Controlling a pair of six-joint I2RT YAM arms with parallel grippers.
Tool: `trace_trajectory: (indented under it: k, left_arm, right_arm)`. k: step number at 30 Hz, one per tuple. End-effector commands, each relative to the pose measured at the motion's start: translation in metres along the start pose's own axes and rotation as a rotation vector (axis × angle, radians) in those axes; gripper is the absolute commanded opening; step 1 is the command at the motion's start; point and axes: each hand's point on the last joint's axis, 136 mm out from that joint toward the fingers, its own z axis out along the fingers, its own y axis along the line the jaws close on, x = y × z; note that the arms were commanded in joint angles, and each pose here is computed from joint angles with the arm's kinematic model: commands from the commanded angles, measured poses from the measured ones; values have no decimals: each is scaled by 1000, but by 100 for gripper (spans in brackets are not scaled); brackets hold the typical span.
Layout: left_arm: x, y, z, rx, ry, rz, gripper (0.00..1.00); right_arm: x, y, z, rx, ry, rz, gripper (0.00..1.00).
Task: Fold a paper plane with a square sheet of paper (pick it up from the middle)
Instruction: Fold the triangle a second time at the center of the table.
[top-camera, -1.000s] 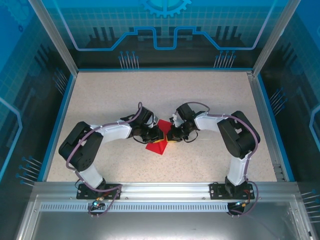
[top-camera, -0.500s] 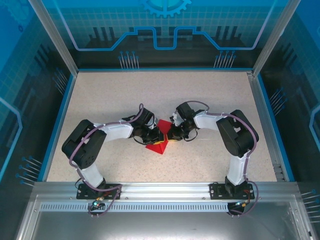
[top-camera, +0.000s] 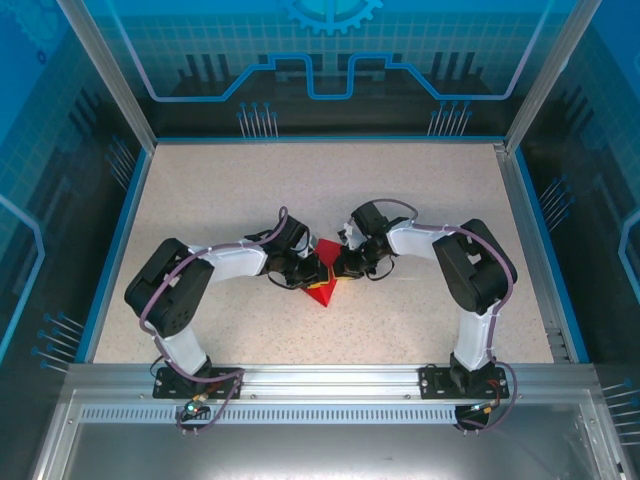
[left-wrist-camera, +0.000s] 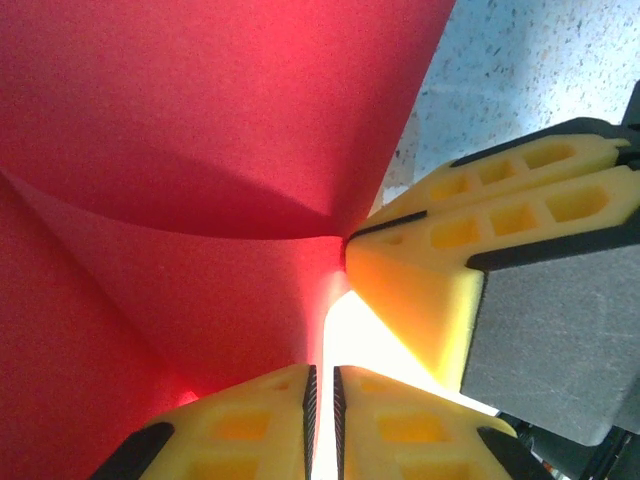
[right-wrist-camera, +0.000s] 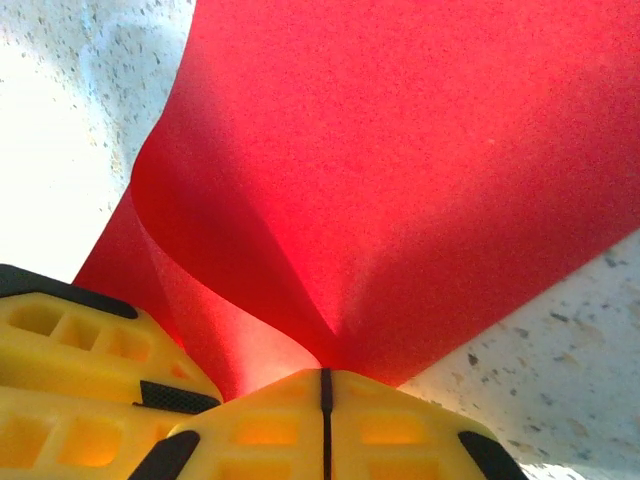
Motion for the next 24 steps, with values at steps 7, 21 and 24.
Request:
trace_trajectory:
  k: [7, 21, 24]
  left_arm:
    - [-1, -29, -12, 77, -8, 59, 16]
    - [5, -15, -7, 35, 14, 49, 16]
    - [7, -11, -2, 24, 28, 39, 15]
  right_arm:
    - [3, -1, 3, -7, 35, -4, 8]
    - [8, 1, 10, -9, 66, -13, 8]
    - [7, 1, 10, -7, 65, -11, 8]
